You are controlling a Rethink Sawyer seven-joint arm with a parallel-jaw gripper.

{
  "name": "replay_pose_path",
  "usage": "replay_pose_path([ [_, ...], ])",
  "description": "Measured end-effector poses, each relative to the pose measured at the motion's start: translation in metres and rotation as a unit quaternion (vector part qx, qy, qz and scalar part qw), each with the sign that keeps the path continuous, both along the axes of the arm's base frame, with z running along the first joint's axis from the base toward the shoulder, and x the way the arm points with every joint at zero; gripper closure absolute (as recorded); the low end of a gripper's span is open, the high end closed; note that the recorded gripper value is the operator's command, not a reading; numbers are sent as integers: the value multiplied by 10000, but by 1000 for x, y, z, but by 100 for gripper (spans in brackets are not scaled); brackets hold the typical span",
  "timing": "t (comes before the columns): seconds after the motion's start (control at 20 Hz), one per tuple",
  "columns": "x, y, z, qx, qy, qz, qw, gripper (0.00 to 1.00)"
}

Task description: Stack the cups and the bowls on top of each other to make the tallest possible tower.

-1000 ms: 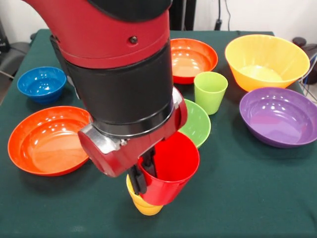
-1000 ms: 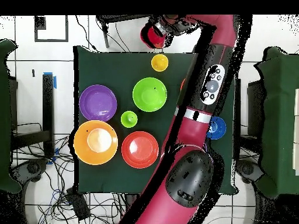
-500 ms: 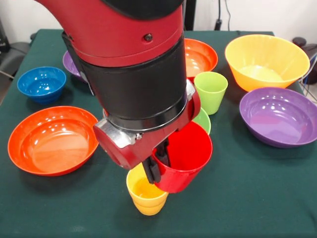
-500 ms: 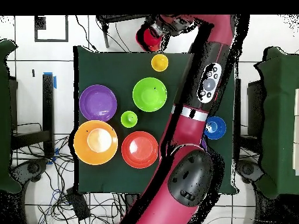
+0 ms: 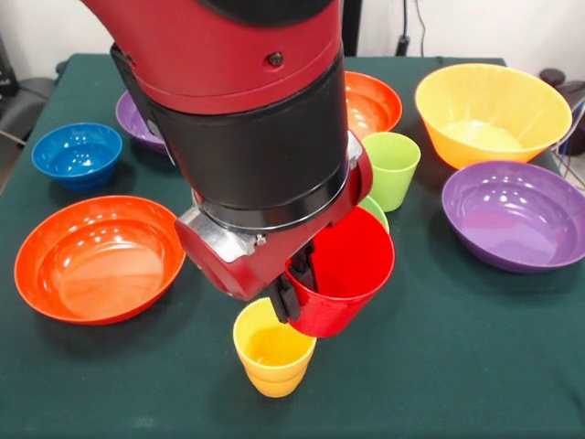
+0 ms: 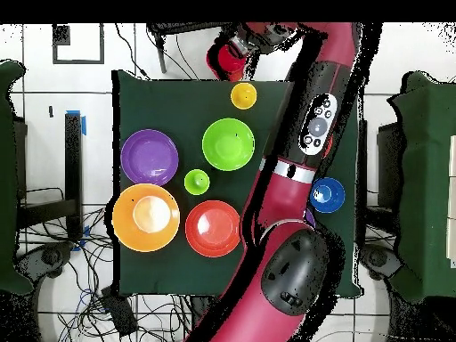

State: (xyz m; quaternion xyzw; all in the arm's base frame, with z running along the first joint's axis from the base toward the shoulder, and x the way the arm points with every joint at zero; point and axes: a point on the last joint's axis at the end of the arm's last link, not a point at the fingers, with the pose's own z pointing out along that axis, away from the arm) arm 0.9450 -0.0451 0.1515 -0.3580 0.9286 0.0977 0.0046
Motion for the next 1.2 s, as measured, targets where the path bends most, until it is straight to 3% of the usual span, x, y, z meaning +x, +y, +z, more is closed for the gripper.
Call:
replay_pose_path([
  [0.7, 7, -3, -1, 218, -174, 396, 9988, 100],
  [1.2, 8, 3, -7, 292, -166, 408, 9986, 100],
])
